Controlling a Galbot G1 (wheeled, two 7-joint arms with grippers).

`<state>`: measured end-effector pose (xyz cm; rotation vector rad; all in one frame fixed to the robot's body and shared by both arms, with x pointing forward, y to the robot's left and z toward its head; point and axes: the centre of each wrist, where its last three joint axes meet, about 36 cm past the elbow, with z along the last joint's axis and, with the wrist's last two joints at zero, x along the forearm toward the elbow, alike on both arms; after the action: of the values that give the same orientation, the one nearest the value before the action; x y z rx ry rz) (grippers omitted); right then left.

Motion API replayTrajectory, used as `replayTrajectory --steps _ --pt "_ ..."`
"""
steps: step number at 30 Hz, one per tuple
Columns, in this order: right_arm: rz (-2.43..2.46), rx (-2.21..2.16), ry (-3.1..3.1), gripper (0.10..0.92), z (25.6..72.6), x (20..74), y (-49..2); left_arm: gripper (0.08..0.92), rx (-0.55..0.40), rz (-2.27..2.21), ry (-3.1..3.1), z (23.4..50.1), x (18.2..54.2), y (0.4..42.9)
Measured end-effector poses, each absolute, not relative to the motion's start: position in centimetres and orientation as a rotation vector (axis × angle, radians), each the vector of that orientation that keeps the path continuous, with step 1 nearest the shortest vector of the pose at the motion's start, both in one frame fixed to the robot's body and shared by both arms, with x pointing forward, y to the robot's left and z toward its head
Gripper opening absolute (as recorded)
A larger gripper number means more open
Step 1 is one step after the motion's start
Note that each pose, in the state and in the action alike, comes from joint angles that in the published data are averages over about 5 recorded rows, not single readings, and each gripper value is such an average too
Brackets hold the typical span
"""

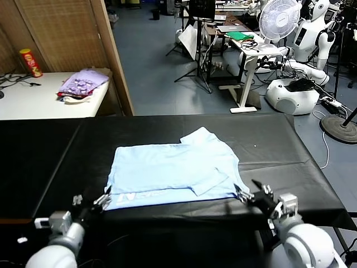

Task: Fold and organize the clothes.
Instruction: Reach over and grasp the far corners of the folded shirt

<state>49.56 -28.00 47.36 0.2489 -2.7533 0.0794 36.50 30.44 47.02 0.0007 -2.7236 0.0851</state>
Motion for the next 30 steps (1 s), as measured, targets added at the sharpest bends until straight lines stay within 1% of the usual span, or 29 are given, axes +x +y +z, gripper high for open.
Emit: replayTrajectory --steps 6,11,16,22,24,25,27,28,29,30 --pt "0.102 0.264 -2.672 0.798 46.7 57.8 -25.6 0.798 -0.005 0.137 -2.677 46.6 44.7 31.0" --pt "0.135 0.305 -2.601 0.798 46.3 62.4 -23.3 0.798 0.004 0.146 -2.609 46.1 49.8 31.4" --pt "0.159 0.320 -2.543 0.798 45.8 65.2 -21.7 0.798 0.010 0.169 -2.559 45.8 53.1 32.4" --pt "0.163 0.300 -2.500 0.794 44.5 66.3 -21.0 0.798 0.001 0.191 -2.520 45.1 55.2 32.9" --pt "0.158 0.302 -2.494 0.770 44.4 66.5 -20.9 0.798 -0.004 0.191 -2.507 44.7 55.7 32.9" --pt "0.155 0.304 -2.492 0.746 44.3 66.6 -20.9 0.798 -0.008 0.190 -2.501 44.5 55.9 32.9" --pt "0.147 0.313 -2.489 0.674 44.2 66.7 -20.7 0.783 -0.015 0.185 -2.493 44.0 56.2 33.0" --pt "0.143 0.318 -2.488 0.631 44.2 66.7 -20.6 0.760 -0.018 0.182 -2.491 43.8 56.3 33.0" --pt "0.139 0.321 -2.487 0.571 44.1 66.7 -20.5 0.737 -0.021 0.180 -2.489 43.7 56.4 33.1" --pt "0.135 0.325 -2.487 0.525 44.0 66.7 -20.5 0.698 -0.023 0.178 -2.489 43.6 56.4 33.1"
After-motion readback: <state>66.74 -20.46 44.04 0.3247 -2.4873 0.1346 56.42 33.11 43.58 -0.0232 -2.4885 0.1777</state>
